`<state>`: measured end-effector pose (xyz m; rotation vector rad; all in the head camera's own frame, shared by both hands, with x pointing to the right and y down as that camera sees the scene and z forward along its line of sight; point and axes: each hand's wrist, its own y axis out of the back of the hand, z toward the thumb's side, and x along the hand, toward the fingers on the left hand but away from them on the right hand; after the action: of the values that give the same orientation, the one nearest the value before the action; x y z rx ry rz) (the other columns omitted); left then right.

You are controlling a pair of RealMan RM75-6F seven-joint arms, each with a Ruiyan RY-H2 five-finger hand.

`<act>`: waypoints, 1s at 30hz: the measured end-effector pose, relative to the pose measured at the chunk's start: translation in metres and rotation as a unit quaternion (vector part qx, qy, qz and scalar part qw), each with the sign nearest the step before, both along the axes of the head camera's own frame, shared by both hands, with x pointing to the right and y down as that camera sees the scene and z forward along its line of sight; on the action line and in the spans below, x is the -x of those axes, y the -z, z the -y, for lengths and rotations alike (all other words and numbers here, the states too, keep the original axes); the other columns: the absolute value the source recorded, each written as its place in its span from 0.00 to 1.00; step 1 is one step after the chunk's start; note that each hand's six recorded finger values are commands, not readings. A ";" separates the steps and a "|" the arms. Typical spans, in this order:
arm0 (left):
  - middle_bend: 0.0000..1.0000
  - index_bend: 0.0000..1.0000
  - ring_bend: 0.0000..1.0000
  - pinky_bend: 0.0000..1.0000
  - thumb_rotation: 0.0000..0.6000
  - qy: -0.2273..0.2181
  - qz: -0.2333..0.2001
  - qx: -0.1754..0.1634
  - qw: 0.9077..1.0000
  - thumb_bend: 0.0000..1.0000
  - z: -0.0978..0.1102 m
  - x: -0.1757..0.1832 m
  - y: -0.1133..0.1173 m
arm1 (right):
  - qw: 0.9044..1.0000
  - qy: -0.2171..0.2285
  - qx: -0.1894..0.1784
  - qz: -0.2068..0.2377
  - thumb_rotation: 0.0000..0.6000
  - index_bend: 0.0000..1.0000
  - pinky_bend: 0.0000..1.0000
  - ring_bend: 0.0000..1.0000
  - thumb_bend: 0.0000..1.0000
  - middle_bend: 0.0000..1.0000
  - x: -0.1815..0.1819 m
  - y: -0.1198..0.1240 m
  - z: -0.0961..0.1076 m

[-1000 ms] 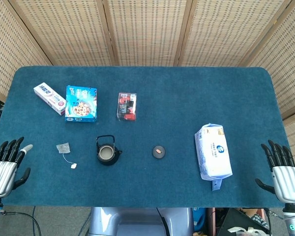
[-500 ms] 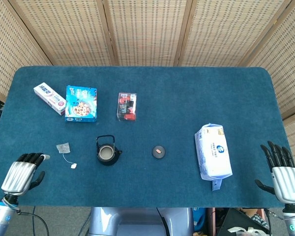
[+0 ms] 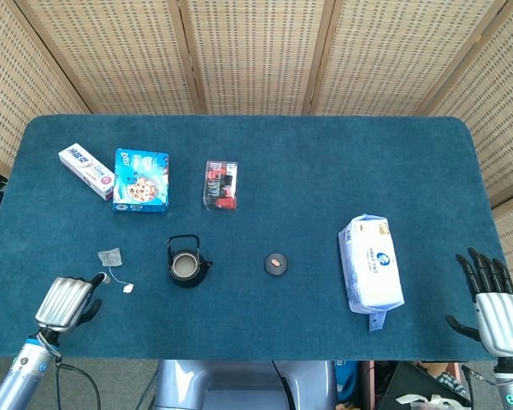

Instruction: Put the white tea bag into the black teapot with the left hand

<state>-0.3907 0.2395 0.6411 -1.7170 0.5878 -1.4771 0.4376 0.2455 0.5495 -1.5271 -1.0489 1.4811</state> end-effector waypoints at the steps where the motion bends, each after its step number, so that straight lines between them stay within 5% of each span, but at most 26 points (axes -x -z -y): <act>1: 0.76 0.36 0.69 0.68 1.00 -0.004 0.002 0.004 1.000 0.42 0.001 -0.002 -0.002 | 1.000 0.000 0.000 0.000 1.00 0.01 0.03 0.00 0.17 0.00 0.000 0.000 0.000; 30: 0.81 0.46 0.73 0.70 1.00 0.011 0.014 0.050 0.999 0.30 0.017 -0.031 -0.049 | 1.000 -0.017 0.006 -0.010 1.00 0.01 0.03 0.00 0.17 0.00 -0.008 0.001 -0.007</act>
<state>-0.3596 0.2229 0.6901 -1.7685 0.5271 -1.5671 0.4455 0.2521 0.5485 -1.5073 -1.0608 1.5263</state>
